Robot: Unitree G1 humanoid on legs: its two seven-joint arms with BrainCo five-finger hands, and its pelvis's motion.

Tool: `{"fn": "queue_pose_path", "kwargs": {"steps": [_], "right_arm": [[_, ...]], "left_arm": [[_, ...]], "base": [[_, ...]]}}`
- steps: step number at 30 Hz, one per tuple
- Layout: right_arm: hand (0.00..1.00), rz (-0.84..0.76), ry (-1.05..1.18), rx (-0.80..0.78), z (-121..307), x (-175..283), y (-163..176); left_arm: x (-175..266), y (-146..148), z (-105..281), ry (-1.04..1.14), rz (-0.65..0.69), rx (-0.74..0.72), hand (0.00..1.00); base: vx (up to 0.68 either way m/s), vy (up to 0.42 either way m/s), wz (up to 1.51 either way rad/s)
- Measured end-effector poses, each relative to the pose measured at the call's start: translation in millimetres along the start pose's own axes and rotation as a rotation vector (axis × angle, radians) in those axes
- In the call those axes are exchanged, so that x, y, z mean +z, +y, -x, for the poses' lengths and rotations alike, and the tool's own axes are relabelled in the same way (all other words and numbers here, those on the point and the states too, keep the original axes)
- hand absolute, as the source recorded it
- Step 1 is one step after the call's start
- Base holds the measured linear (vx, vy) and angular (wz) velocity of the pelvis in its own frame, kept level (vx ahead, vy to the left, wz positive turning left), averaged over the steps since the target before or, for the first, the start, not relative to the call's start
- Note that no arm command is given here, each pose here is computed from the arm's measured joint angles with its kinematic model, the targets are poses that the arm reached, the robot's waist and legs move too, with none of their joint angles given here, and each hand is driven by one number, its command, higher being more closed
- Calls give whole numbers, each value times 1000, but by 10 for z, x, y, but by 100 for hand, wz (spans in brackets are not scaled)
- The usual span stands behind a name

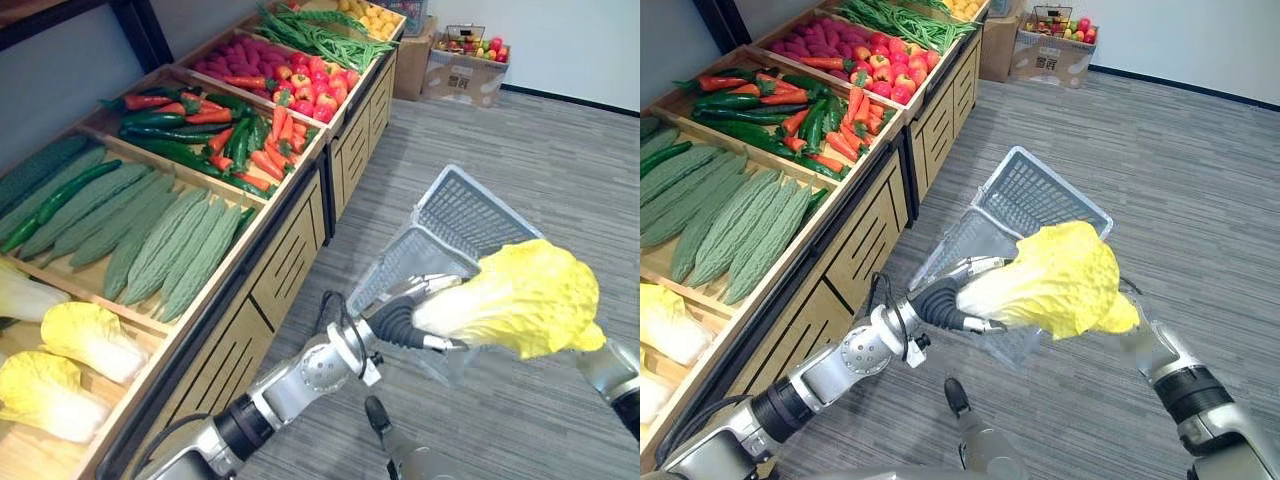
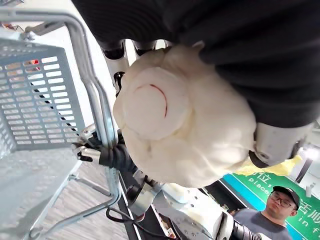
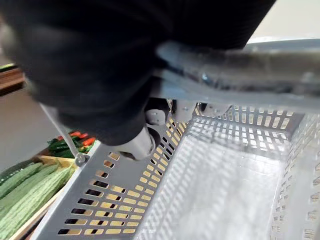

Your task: Pick vegetable in the basket

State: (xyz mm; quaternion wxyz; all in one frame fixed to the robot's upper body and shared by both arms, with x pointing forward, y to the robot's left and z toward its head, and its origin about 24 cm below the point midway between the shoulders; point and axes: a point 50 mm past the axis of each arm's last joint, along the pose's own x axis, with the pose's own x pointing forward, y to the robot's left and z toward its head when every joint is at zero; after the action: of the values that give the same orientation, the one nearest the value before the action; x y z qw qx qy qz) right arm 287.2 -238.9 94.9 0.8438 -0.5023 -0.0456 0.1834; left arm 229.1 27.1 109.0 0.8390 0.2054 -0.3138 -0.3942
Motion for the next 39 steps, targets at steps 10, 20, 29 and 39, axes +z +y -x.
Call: {"fn": "queue_pose_path", "kwargs": {"steps": [10, 20, 29, 39], "right_arm": [[100, -10, -53, 144, 67, 77, 100], [100, -11, -120, 301, 142, 195, 240], [100, -12, -165, 355, 176, 296, 264], [100, 13, -200, 471, 145, 375, 438]], "left_arm": [[3, 8, -1, -3, -4, -14, 100], [-50, 3, -26, 10, -22, -64, 100], [-232, -46, 80, 80, -103, -188, 100], [-430, -94, 333, 118, -258, -398, 100]], "base": [[-4, 46, 7], [-29, 11, 9], [-2, 1, 0], [-1, 12, -4]]}}
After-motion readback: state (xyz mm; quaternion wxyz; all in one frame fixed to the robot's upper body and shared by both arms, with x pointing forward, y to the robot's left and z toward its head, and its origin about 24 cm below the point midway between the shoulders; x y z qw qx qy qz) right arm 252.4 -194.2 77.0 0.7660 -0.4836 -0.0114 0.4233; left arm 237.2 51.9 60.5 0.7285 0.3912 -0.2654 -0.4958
